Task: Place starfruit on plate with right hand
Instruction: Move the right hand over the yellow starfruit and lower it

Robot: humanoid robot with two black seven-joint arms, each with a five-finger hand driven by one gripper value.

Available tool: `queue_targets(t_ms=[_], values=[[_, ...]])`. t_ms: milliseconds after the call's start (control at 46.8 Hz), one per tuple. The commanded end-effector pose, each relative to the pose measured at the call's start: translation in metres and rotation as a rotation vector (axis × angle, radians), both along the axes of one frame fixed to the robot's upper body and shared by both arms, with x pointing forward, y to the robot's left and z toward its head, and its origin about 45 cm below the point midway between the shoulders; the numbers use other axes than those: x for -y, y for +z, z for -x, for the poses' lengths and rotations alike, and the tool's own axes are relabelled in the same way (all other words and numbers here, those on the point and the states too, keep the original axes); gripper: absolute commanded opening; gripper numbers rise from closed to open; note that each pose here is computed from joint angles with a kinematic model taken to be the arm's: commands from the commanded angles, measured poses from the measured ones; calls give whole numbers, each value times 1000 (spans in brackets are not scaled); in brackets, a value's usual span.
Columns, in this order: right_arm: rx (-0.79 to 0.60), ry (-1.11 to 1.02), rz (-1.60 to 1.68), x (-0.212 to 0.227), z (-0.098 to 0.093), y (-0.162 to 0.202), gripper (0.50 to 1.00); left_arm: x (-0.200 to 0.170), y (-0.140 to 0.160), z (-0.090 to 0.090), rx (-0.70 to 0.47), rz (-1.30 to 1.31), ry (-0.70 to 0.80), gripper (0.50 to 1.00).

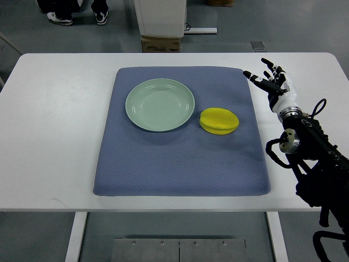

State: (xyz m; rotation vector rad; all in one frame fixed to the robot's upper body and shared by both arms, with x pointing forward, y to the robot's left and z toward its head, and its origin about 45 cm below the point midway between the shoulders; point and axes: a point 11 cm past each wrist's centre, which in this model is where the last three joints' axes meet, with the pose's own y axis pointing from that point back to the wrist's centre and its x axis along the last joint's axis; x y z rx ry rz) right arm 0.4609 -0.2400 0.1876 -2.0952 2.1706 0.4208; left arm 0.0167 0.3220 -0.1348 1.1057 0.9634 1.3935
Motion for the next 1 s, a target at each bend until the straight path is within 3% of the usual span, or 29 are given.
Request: queue_targets(t_ms=[0,513,705,983], values=[[8,3,0,-1,-2,4,998,0,0,0,0,0,1,1000],[43,34,6,-11,-10,20,998,0,0,0,0,0,1,1000],[64,134,51,-34,-6,18,998,0,0,0,0,0,1,1000],[120,260,207,-23,0,25,998,0,0,0,0,0,1,1000]])
